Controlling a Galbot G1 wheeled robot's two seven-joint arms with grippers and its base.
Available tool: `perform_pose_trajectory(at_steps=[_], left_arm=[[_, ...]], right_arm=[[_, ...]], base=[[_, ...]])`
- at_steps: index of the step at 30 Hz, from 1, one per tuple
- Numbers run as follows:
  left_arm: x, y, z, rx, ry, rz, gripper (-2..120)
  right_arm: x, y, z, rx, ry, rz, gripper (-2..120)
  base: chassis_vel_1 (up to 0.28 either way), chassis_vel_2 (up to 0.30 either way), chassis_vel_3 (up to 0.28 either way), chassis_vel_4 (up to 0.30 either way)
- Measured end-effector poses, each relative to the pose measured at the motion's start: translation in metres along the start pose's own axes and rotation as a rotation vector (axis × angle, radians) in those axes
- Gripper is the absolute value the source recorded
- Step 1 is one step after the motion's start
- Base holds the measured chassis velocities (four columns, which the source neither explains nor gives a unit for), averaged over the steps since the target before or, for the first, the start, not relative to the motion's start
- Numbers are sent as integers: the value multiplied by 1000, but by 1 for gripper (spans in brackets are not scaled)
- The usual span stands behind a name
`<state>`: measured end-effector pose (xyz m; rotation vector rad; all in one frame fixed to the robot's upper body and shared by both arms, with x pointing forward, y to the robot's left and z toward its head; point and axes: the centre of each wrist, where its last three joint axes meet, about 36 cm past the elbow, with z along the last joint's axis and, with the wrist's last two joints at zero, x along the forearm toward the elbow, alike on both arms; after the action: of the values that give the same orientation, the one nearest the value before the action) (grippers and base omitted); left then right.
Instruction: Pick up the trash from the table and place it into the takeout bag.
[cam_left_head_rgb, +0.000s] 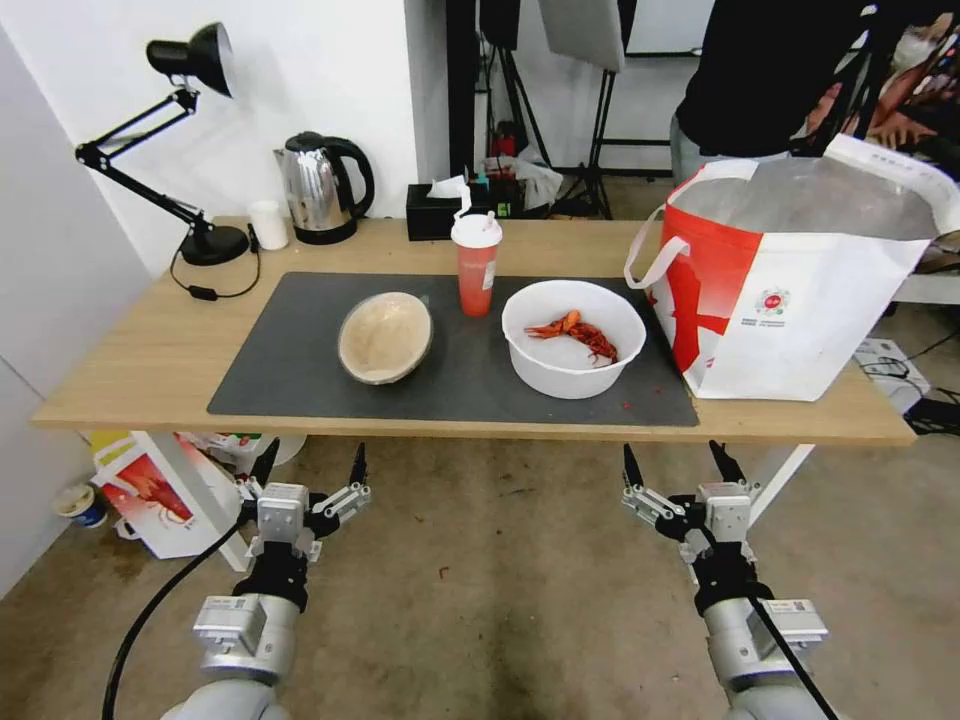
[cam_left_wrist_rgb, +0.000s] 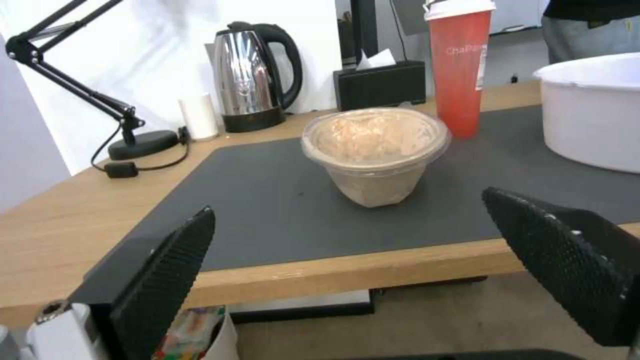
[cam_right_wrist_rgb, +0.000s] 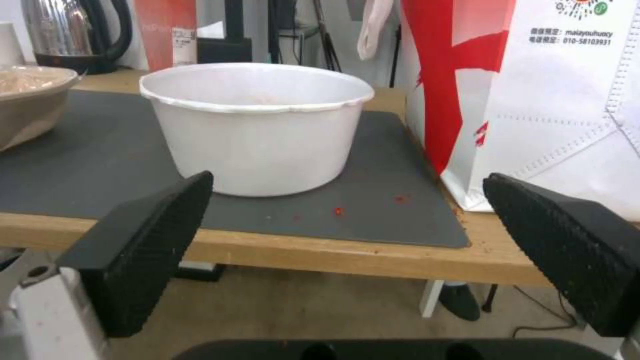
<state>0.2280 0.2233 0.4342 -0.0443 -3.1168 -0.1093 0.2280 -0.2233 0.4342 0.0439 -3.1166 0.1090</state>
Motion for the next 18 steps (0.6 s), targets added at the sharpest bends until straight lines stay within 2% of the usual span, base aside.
perform_pose_trajectory(at_steps=[18], left_arm=[[0, 0, 0, 0, 0, 0, 100]], right_arm=[[0, 0, 0, 0, 0, 0, 100]], base=[[0, 0, 0, 0]])
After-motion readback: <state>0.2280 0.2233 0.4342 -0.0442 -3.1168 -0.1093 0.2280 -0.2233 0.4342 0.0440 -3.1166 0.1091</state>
